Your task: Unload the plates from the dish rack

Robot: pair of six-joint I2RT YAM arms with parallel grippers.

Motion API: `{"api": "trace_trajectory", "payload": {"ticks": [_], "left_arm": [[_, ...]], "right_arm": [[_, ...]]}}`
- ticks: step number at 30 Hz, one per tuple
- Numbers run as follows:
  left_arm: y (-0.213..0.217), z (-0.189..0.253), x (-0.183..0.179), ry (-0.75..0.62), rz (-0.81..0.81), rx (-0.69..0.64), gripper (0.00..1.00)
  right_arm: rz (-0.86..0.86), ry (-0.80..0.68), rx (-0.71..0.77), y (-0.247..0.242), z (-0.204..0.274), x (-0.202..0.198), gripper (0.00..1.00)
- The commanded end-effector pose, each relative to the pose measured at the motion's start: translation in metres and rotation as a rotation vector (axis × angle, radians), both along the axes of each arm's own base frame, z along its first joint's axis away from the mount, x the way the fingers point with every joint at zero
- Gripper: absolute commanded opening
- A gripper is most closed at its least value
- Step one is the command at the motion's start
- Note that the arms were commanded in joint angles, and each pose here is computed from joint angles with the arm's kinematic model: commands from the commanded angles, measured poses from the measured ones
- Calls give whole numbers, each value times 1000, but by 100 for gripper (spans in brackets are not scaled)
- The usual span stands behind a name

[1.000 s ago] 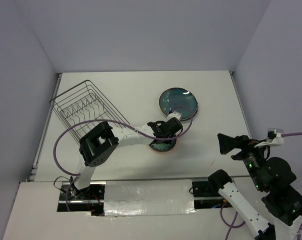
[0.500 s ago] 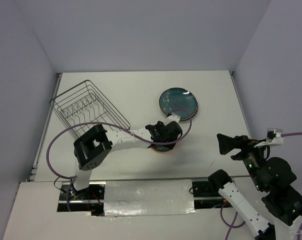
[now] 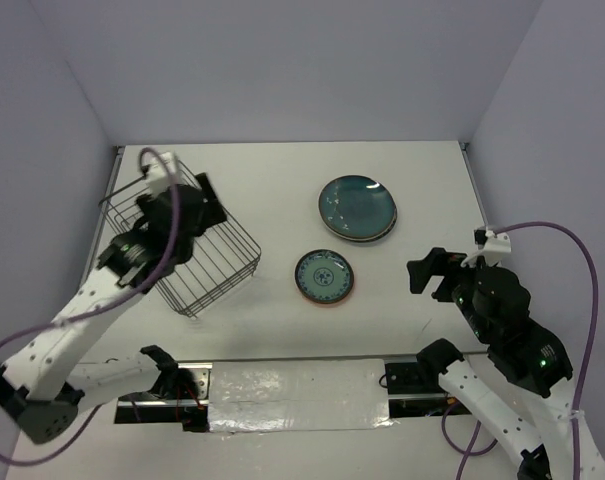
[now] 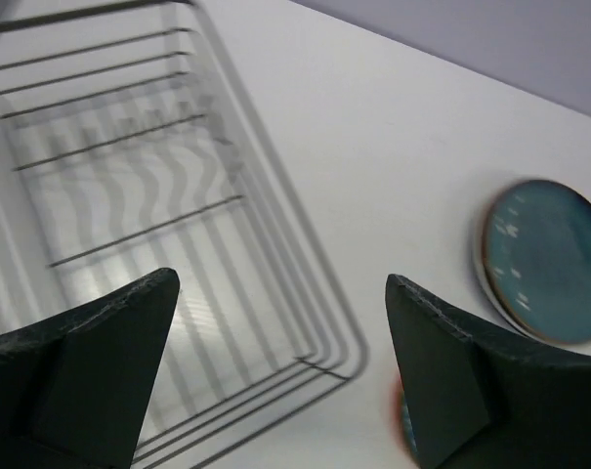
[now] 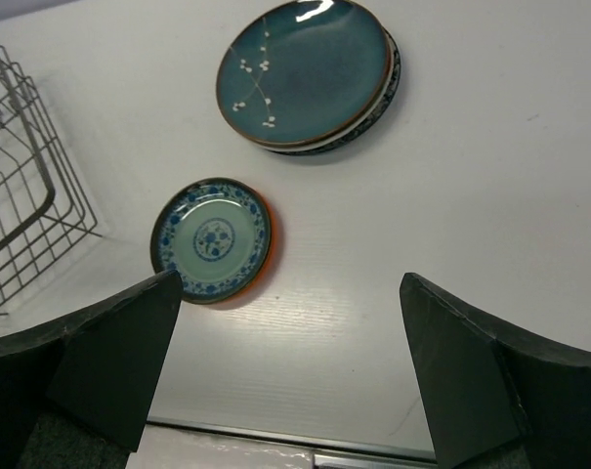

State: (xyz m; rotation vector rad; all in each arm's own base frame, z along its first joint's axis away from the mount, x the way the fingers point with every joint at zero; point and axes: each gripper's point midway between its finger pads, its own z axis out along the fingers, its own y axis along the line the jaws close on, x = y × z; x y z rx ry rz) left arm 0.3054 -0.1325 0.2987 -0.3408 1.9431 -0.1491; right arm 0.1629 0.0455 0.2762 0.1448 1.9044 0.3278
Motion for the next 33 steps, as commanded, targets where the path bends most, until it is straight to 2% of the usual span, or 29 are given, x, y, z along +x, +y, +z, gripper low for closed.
{"api": "trace_trajectory", "payload": {"ticks": [1,4,10,33], "left_arm": [[79,-11,-46,49,161,77,100],[118,-5,-76,0,240,79,100],[140,-24,-103,-72,256,55,100],[121,-37,-97,-48,154,50,99]], "right_arm": [[-41,-68,-9,-9,25,4,100],[-117,-93,-35,-30,39,-4,100],[-203,-159,-45,-55,59,-17,100],[-142,-135,-62,-42,43,-12,100]]}}
